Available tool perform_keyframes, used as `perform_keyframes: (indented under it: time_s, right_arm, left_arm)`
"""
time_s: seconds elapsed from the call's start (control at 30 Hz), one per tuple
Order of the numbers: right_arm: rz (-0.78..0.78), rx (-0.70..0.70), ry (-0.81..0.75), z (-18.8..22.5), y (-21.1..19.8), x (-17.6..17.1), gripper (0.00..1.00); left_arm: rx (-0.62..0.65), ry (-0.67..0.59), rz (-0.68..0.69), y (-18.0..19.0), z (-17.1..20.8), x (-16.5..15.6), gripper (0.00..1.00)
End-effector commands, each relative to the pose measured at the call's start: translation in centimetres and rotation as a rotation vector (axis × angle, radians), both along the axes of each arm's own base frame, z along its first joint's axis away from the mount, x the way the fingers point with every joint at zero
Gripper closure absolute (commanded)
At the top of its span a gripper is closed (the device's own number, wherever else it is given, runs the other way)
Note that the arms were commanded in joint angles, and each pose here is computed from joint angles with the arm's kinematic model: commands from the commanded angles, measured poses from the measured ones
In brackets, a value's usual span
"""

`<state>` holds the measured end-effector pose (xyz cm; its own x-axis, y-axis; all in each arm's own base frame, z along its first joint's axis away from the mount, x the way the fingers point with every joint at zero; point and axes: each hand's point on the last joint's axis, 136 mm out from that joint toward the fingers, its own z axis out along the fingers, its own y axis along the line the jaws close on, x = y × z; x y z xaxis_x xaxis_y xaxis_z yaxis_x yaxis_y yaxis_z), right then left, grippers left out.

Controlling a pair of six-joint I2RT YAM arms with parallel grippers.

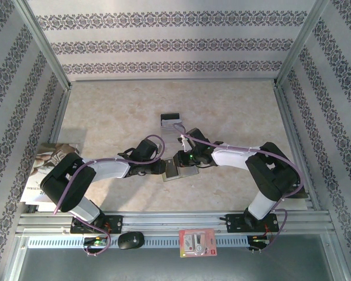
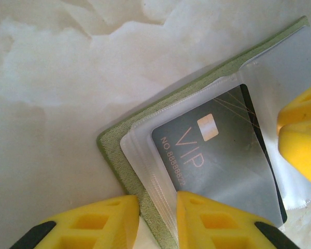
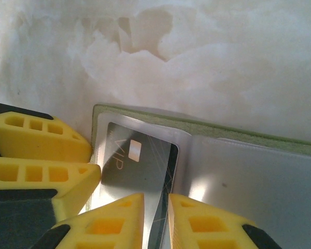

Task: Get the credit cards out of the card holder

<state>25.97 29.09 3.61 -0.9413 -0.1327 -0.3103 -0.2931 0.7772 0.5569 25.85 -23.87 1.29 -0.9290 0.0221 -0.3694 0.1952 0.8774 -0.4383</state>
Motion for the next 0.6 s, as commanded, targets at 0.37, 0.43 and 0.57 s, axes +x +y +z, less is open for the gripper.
perform_keyframes:
  time_s: [0.37,0.43,0.57]
  right_arm:
    - [-0.013,0.045,0.061,-1.30,0.10,-0.32,0.86]
    - [-0.013,0.049,0.067,-1.42,0.20,-0.39,0.86]
    - [-0.014,0.065,0.084,-1.68,0.42,-0.53,0.86]
  left_arm:
    - [0.064,0.052,-0.007,0.80,-3.55,-0.67,0.74]
    - [0.063,0.053,-0.011,0.74,-3.54,-0.72,0.75]
    - [0.060,0.053,-0.011,0.68,-3.51,-0.66,0.75]
